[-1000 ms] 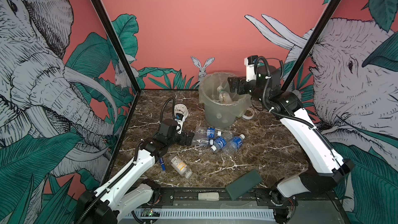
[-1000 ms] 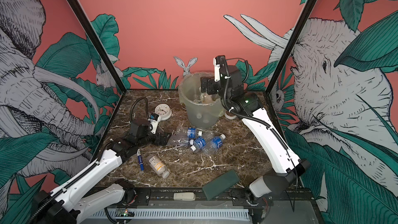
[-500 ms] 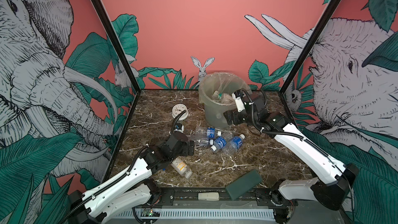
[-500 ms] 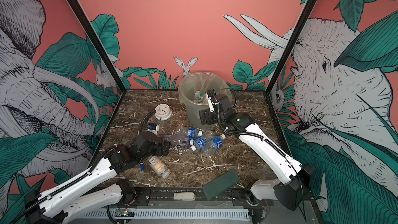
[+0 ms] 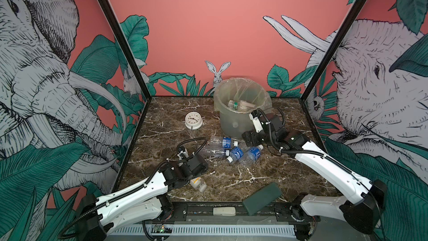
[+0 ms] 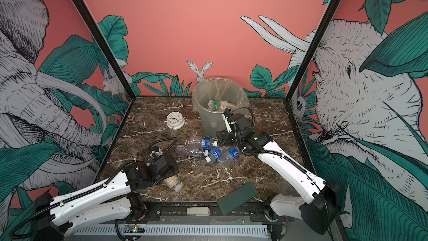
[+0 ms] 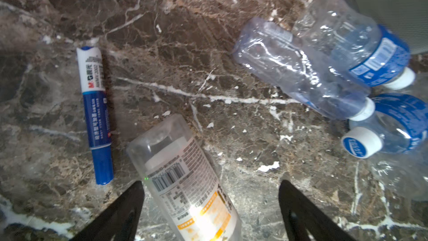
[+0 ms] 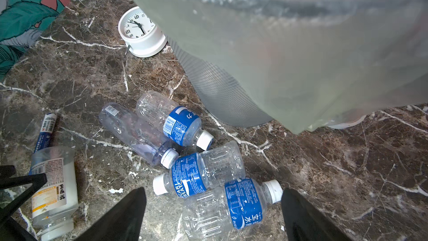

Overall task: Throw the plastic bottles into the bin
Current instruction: 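Open the right gripper over the bin while the left gripper lowers to the white-labelled bottle, then close the left gripper on the white-labelled bottle while the right gripper returns to the pile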

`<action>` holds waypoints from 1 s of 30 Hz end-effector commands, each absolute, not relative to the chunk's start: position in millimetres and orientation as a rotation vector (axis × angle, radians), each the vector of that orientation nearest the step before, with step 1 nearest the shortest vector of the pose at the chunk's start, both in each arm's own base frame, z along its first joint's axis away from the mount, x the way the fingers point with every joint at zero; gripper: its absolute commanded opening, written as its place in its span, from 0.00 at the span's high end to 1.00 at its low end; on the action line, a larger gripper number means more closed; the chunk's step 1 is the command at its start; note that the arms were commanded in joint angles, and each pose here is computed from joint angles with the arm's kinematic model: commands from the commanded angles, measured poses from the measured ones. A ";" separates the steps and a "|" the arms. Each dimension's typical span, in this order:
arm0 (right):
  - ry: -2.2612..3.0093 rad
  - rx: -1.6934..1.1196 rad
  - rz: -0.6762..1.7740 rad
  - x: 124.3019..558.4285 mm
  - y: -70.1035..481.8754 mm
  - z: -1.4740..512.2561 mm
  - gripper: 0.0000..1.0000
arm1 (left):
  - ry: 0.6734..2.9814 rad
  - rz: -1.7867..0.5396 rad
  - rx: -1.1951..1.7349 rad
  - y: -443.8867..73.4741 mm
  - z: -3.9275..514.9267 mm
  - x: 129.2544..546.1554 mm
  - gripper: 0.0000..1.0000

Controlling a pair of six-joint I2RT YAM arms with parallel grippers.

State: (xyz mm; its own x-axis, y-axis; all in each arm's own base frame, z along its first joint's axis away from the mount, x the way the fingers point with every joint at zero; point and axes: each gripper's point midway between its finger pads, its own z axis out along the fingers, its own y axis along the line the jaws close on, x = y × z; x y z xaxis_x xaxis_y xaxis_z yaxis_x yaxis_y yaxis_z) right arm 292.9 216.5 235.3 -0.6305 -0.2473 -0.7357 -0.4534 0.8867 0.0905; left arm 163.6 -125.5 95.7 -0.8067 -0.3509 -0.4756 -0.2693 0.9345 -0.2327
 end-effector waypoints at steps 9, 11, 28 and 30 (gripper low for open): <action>2.233 -0.490 0.398 293.8 223.0 244.7 0.08 | 2.616 -0.216 -0.603 -124.5 59.2 150.5 0.11; 2.236 -0.492 0.397 293.5 223.1 244.2 0.09 | 2.628 -0.218 -0.599 -127.5 52.4 150.3 0.12; 2.277 -0.467 0.369 285.8 212.7 226.1 0.11 | 2.659 -0.139 -0.365 -155.1 31.9 172.6 0.26; 2.281 -0.462 0.363 284.9 211.0 225.0 0.11 | 2.665 -0.110 -0.326 -155.7 30.9 175.4 0.27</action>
